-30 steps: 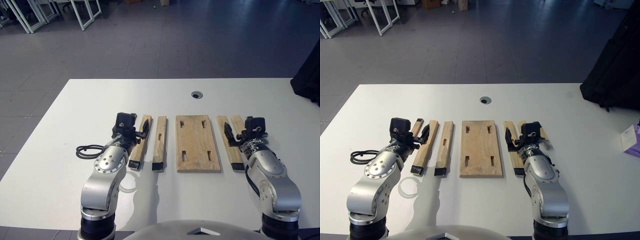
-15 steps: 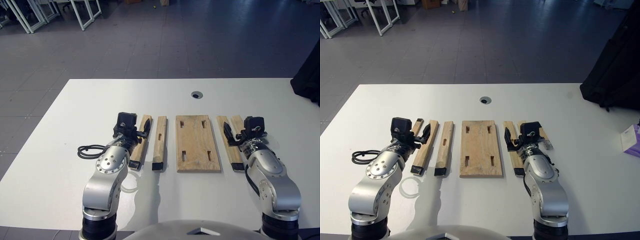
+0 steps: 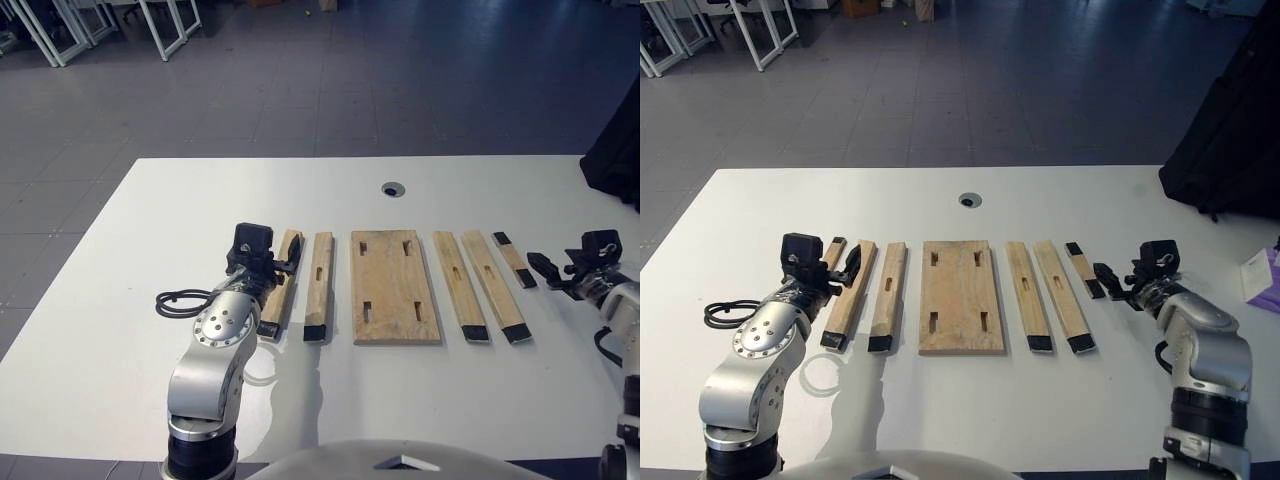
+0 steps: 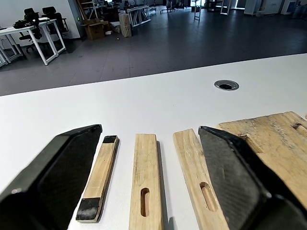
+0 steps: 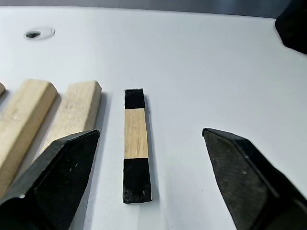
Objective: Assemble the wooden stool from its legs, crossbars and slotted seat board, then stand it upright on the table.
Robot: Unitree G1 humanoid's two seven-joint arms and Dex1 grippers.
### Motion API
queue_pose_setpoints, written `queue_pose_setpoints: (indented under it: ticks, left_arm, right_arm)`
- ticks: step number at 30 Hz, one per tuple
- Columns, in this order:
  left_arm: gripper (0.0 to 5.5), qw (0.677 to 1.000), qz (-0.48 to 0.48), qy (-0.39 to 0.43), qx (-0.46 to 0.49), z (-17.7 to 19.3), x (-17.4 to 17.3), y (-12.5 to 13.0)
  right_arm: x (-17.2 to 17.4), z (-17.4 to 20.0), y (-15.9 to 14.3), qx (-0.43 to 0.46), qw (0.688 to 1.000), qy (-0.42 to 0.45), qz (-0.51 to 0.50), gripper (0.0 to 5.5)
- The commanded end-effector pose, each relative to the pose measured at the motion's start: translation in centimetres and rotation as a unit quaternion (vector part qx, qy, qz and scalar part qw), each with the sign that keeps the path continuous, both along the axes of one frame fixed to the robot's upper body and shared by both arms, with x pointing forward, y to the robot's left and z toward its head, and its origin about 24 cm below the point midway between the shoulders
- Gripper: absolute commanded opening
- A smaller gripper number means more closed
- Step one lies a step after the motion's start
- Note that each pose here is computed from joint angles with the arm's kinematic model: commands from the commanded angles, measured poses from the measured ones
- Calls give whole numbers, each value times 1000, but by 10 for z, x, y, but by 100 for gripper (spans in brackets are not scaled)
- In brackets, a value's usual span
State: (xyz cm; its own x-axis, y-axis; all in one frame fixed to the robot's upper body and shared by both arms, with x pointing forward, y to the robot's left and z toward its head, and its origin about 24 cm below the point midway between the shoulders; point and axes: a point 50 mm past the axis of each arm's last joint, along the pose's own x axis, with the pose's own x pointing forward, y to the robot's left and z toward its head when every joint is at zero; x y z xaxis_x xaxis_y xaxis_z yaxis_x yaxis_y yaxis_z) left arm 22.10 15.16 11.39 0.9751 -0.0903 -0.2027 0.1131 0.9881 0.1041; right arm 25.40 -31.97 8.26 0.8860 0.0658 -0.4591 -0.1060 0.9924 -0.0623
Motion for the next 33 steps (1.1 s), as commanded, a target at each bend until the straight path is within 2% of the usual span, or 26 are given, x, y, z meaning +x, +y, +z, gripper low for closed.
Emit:
queue_pose_setpoints:
  ticks: [1,9,15,29,32,33]
  left_arm:
    - [373,1000,3,-8,-1,2,1,-3]
    - [373,1000,-3,-10,1,4,4,-3]
    - [373,1000,-2,-11,0,4,5,-4]
    - [373,1000,3,-8,-2,1,6,-3]
    - [373,1000,-6,-6,1,-1,9,-5]
    - [373,1000,-19,0,12,-4,13,-4]
  right_arm:
    - [0,-8,-6,-14,1000,18,17,396]
    - [-9,-44,-6,-28,997,69,33,396]
    - [-2,-75,-1,-30,991,116,56,396]
    - [-35,-123,1,-3,981,187,51,137]
    - [-32,-119,-8,-5,985,173,22,129]
    - [-22,-107,-15,-3,990,140,-4,129]
